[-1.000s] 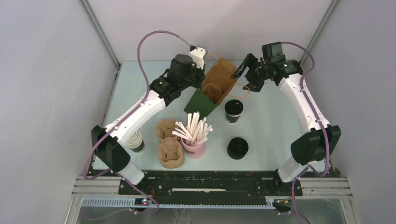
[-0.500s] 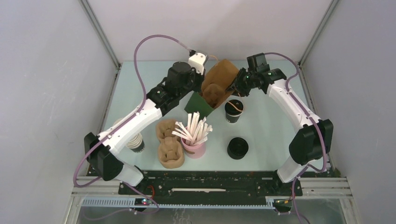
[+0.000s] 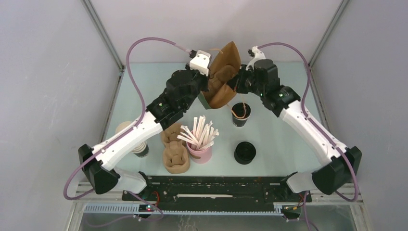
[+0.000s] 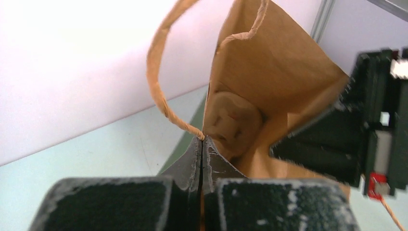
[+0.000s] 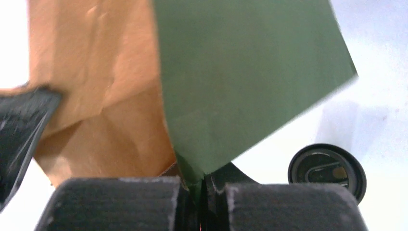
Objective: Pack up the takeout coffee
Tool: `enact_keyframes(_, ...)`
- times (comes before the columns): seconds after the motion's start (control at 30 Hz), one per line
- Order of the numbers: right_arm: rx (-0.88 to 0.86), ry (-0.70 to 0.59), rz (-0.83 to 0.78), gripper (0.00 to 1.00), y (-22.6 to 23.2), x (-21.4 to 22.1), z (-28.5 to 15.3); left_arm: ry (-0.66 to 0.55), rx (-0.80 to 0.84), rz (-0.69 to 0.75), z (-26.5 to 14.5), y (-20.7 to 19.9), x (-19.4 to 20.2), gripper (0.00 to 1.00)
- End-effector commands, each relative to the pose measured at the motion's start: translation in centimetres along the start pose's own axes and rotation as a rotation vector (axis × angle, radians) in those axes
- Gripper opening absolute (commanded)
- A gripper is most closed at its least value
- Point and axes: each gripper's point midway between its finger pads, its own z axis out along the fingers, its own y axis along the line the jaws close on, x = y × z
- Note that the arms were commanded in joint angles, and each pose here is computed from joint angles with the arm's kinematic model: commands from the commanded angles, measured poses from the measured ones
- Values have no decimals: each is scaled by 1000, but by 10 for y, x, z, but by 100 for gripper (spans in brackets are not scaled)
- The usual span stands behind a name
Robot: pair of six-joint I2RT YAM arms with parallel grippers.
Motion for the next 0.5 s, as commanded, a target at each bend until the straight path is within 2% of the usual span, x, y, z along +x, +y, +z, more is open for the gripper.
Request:
enact_keyframes(0.0,-15,-179,-173,0,9,-31,-12,-105,-96,-30,-10,19,-24,0)
enact_keyframes(0.2,57,-132,-23,0,-17,-24,-7,-103,-134,-89,-11,24,-17,0)
enact_keyframes(0.33,47,7,112,2,-32,3,9,-73,-163,-132,-6,23,13,0)
enact_keyframes(0.47,177,160,181,4,-60,37,24,-63,-187,-145,1,24,30,0)
